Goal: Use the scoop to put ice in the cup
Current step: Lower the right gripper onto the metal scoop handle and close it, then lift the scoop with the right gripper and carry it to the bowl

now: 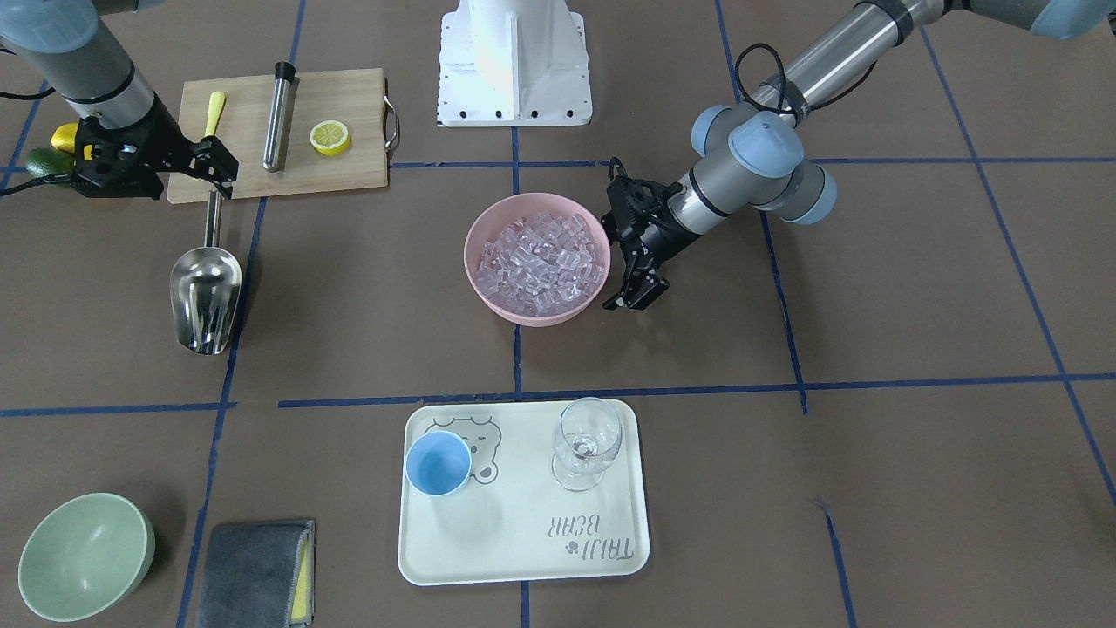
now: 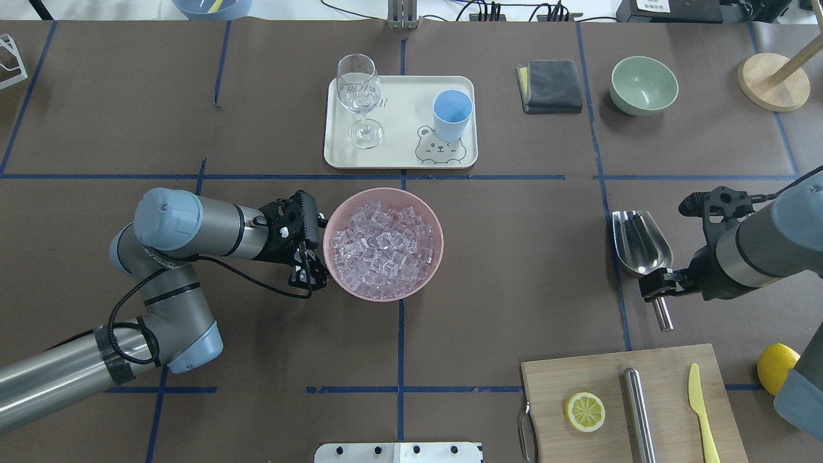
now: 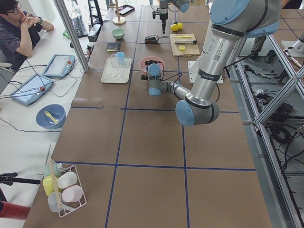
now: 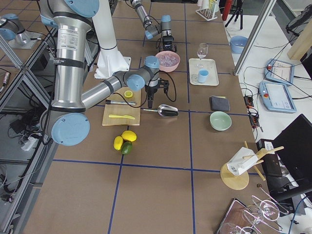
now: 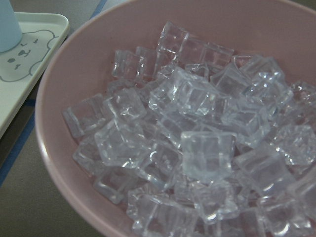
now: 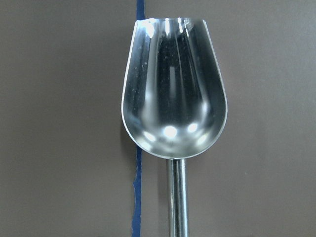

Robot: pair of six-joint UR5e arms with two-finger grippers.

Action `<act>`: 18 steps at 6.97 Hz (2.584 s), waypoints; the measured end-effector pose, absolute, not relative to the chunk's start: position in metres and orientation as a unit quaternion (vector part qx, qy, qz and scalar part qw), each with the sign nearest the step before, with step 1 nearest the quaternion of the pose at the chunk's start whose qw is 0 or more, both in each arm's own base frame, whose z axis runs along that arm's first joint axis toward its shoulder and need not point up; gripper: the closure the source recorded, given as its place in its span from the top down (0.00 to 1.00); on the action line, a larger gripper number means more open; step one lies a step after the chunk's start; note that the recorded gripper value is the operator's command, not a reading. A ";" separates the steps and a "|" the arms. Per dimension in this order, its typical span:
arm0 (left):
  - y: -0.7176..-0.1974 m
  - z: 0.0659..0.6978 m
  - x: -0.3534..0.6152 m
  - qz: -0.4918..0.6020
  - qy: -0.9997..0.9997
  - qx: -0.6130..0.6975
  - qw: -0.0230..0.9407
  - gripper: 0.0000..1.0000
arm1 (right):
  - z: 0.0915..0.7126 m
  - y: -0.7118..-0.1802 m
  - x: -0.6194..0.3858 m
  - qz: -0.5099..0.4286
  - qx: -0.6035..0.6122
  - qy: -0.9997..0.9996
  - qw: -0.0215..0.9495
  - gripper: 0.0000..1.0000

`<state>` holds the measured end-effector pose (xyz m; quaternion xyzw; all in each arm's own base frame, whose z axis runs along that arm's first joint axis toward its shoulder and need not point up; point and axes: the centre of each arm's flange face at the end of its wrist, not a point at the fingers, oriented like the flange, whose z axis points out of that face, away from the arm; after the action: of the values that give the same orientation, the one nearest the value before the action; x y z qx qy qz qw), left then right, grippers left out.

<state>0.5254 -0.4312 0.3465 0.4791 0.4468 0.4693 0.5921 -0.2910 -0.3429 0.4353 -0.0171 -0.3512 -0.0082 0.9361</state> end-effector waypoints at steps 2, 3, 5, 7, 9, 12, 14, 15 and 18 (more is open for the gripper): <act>-0.431 0.346 0.525 0.469 0.447 0.479 0.592 1.00 | 0.456 -0.344 -0.314 -0.015 -0.020 -0.346 0.938 0.89; -0.431 0.346 0.525 0.469 0.447 0.479 0.592 1.00 | 0.466 -0.347 -0.323 -0.019 -0.015 -0.352 0.936 0.65; -0.431 0.346 0.525 0.469 0.448 0.479 0.592 1.00 | 0.475 -0.349 -0.327 -0.021 -0.013 -0.355 0.934 0.37; -0.431 0.346 0.525 0.468 0.448 0.480 0.592 1.00 | 0.479 -0.347 -0.327 -0.022 -0.017 -0.352 0.935 0.39; -0.431 0.345 0.525 0.468 0.448 0.480 0.591 1.00 | 0.481 -0.345 -0.328 -0.023 -0.019 -0.351 0.936 0.12; -0.430 0.343 0.524 0.467 0.450 0.481 0.591 1.00 | 0.475 -0.345 -0.325 -0.023 -0.016 -0.354 0.935 0.00; -0.430 0.343 0.524 0.466 0.450 0.481 0.591 1.00 | 0.450 -0.342 -0.314 -0.022 -0.009 -0.359 0.933 0.00; -0.430 0.343 0.524 0.466 0.450 0.481 0.591 1.00 | 0.430 -0.339 -0.308 -0.021 -0.006 -0.356 0.934 0.00; -0.430 0.344 0.524 0.467 0.449 0.480 0.591 1.00 | 0.350 -0.343 -0.328 -0.116 0.027 -0.340 0.933 0.00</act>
<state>0.5236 -0.4300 0.3442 0.4803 0.4494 0.4666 0.5913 -0.3275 -0.3434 0.3498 0.0269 -0.3404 -0.1160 0.9327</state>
